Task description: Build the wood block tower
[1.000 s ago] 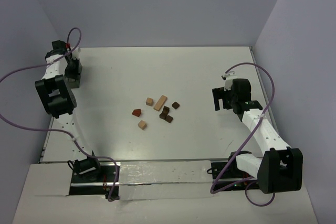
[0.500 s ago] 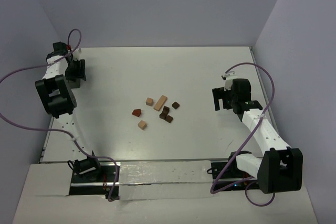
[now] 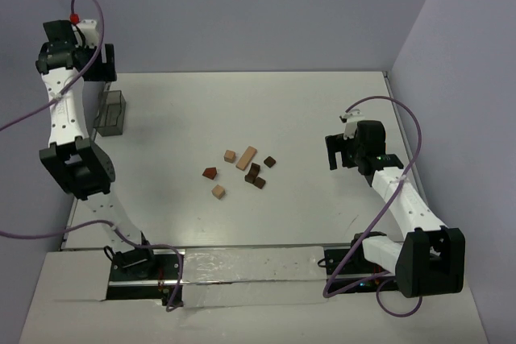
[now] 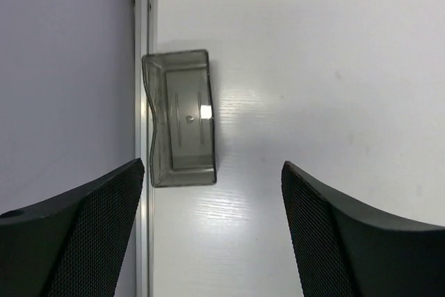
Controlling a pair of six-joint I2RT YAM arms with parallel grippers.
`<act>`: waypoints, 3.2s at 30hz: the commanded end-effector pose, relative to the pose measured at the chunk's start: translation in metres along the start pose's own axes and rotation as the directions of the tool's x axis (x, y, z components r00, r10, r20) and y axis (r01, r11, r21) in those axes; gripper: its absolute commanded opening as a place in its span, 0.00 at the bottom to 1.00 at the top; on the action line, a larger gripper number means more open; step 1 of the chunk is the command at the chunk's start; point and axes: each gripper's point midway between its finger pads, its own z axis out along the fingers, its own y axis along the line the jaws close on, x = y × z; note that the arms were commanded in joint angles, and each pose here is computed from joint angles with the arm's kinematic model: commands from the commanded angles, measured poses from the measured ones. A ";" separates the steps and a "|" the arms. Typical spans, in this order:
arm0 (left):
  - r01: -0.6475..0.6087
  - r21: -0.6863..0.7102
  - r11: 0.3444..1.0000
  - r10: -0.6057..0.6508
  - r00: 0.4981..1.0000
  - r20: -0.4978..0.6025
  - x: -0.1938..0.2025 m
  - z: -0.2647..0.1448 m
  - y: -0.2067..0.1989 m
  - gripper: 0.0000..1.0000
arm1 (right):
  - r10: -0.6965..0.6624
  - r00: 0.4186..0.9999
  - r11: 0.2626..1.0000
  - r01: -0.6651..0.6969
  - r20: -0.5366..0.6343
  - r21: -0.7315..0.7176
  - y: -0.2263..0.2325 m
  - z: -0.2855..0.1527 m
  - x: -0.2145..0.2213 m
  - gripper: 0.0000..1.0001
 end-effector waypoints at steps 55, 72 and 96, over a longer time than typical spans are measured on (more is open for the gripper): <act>-0.306 0.496 0.813 0.474 0.842 -0.257 0.250 0.006 -0.451 0.57 | -0.014 0.999 0.999 0.012 0.046 0.039 -0.007 -0.004 -0.022 1.00; -0.333 0.441 0.833 0.384 0.923 -0.029 0.118 -0.041 -0.404 0.00 | -0.010 0.999 0.999 0.008 0.049 0.036 -0.007 -0.004 -0.023 1.00; -0.114 0.225 0.968 0.199 0.895 -0.399 0.252 -0.009 -0.290 0.00 | -0.009 0.999 0.999 0.007 0.049 0.033 -0.006 -0.004 -0.024 1.00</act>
